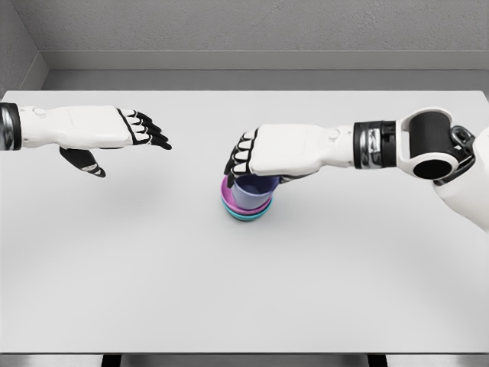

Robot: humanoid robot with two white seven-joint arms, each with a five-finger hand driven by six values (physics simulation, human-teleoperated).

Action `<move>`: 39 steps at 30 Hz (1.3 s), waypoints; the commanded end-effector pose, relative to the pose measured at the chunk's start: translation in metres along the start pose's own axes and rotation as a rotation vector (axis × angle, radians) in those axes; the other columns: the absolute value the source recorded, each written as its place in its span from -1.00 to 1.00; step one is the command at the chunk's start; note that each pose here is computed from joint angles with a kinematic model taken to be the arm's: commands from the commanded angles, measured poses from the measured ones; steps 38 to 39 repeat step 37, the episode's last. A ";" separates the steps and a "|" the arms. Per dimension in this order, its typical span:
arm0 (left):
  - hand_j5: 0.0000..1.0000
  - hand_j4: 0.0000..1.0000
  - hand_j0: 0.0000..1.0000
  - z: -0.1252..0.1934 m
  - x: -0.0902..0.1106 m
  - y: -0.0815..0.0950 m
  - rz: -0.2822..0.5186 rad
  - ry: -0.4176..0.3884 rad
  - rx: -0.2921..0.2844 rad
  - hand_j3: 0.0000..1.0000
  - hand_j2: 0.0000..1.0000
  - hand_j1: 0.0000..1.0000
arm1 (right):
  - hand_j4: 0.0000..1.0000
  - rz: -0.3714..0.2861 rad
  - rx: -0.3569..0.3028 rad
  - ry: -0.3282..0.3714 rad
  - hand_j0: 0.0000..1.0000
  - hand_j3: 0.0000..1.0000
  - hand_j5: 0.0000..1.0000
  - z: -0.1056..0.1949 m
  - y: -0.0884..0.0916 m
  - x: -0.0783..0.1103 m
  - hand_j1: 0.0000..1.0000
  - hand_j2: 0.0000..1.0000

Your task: Stacking bowl and cup with both arms

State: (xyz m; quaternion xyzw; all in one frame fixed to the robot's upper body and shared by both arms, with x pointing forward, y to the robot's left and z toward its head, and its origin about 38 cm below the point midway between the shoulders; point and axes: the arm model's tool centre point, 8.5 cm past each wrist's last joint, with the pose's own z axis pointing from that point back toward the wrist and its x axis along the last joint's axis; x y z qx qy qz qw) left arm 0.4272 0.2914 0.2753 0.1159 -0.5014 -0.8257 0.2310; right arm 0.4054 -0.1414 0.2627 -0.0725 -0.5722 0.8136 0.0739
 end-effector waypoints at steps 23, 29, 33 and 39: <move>1.00 1.00 1.00 0.001 0.000 0.001 0.004 0.002 0.005 1.00 1.00 1.00 | 1.00 -0.096 -0.101 0.256 1.00 1.00 1.00 0.072 -0.006 -0.066 1.00 1.00; 1.00 1.00 1.00 0.006 -0.019 -0.016 0.067 0.053 -0.010 1.00 1.00 1.00 | 1.00 -0.198 -0.073 0.327 1.00 1.00 1.00 0.085 0.026 -0.088 1.00 1.00; 1.00 1.00 1.00 0.007 -0.020 -0.015 0.070 0.057 0.001 1.00 1.00 1.00 | 1.00 -0.248 -0.053 0.353 1.00 1.00 1.00 0.090 0.045 -0.094 1.00 1.00; 1.00 1.00 1.00 0.006 -0.020 -0.015 0.072 0.053 0.002 1.00 1.00 1.00 | 1.00 -0.251 -0.052 0.355 1.00 1.00 1.00 0.091 0.046 -0.094 1.00 1.00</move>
